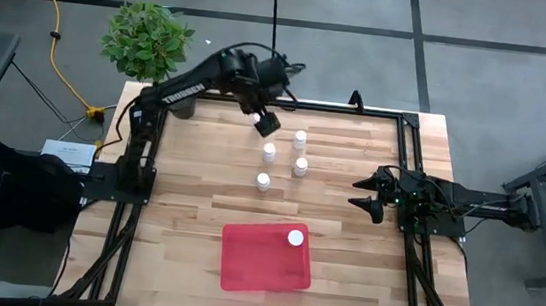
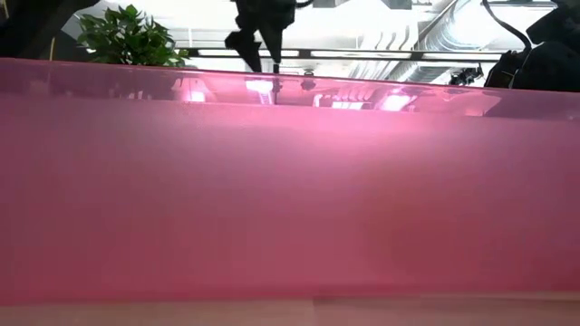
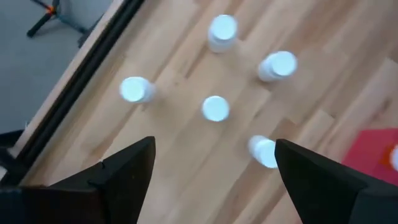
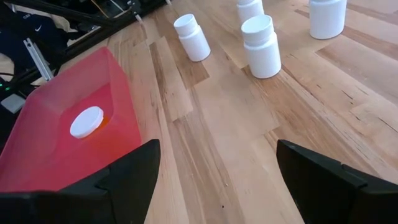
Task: Pick and place pill bottles into a basket
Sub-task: Put the white pill bottle into the red bin
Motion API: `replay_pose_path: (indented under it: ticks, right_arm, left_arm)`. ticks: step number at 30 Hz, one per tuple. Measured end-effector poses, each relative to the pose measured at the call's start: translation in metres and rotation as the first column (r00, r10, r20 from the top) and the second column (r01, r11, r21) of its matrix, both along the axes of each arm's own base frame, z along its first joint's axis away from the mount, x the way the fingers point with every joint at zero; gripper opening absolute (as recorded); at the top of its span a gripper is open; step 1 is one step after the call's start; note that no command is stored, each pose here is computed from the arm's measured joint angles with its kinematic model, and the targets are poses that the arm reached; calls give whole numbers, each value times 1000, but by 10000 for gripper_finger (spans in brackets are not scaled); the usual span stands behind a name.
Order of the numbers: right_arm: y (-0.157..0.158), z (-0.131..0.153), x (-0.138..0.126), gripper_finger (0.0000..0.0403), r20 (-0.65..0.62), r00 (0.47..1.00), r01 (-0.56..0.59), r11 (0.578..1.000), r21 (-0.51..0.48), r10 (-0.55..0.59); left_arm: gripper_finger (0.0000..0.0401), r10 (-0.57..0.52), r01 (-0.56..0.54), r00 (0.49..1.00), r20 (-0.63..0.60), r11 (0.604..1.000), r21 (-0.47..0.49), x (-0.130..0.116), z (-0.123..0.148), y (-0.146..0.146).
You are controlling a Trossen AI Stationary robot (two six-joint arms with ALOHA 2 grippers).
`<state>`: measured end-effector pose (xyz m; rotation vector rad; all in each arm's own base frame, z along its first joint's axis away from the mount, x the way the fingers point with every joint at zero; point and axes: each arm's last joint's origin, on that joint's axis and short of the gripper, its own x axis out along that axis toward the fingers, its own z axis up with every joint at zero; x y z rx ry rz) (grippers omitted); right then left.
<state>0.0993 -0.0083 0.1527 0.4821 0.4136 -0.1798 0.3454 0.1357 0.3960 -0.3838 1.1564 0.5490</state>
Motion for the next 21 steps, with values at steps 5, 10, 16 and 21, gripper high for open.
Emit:
replay_pose_path:
  ticks: [5,10,16,21]
  right_arm:
    - [0,0,0,312,1,1000,2,1000,0,-2]
    - [0,0,0,312,6,1000,27,999,40,-27]
    - [-1,0,0,312,10,999,46,997,57,-47]
    - [-1,1,0,312,16,998,64,995,82,-65]
  left_arm:
    - [363,90,-90,996,-13,996,-1,-5,-11,33]
    - [363,192,-193,981,-30,980,-53,-8,-25,64]
    - [363,303,-309,950,-78,949,-66,-16,-42,95]
    - [363,349,-359,932,-99,927,-110,-18,-58,116]
